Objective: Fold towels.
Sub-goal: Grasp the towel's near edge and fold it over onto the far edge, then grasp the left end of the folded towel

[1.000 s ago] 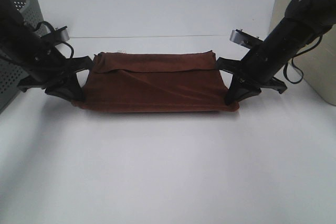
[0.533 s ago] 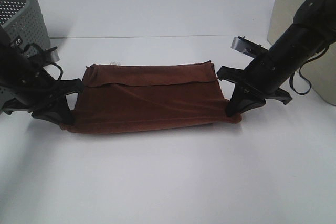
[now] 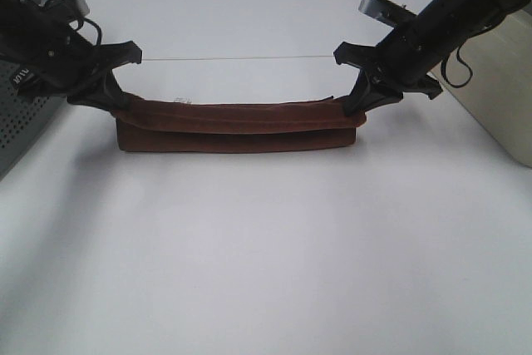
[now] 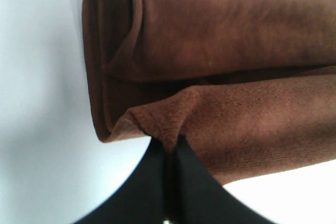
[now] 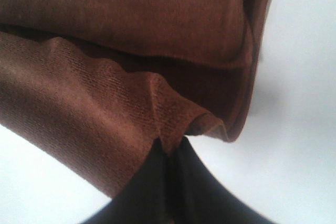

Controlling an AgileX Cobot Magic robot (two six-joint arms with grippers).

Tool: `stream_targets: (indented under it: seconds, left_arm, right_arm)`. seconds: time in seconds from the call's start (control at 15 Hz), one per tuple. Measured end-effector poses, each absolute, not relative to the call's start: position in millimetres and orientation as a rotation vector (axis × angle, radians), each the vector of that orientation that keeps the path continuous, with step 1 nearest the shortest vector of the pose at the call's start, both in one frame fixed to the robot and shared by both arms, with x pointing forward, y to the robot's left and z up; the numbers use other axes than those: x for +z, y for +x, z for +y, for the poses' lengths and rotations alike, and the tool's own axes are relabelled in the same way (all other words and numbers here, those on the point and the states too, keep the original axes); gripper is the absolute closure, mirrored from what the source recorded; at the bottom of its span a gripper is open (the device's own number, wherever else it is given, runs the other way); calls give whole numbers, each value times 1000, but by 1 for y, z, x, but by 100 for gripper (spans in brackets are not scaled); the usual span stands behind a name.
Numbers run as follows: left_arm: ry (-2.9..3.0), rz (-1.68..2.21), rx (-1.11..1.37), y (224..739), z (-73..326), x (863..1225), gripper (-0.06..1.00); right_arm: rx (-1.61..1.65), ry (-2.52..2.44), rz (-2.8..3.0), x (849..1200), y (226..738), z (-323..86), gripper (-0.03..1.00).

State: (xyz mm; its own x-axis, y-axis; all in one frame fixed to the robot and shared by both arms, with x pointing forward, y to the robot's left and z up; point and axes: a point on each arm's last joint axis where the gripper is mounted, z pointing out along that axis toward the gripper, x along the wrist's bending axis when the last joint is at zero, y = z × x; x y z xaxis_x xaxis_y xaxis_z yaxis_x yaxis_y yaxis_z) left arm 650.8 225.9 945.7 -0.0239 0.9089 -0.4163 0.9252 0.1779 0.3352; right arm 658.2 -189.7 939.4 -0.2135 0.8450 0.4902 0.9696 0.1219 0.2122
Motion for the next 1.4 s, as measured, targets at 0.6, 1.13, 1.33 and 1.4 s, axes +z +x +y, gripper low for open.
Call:
stream_targets:
  seconds: [0.6, 1.13, 1.33, 1.4]
  left_arm:
    - [1613, 1966, 40, 707, 227, 902, 94]
    - [1622, 1985, 14, 706, 227, 894, 19]
    - [1662, 1981, 18, 704, 227, 893, 12]
    - [1672, 1987, 16, 704, 228, 888, 12]
  right_arm:
    - [-715, -1812, -2155, 903, 719, -182, 97]
    - [-620, -1873, -2133, 900, 717, -186, 18]
    - [-588, -1850, -2123, 900, 713, -186, 8]
    - [-581, -1845, -2122, 900, 713, -186, 7]
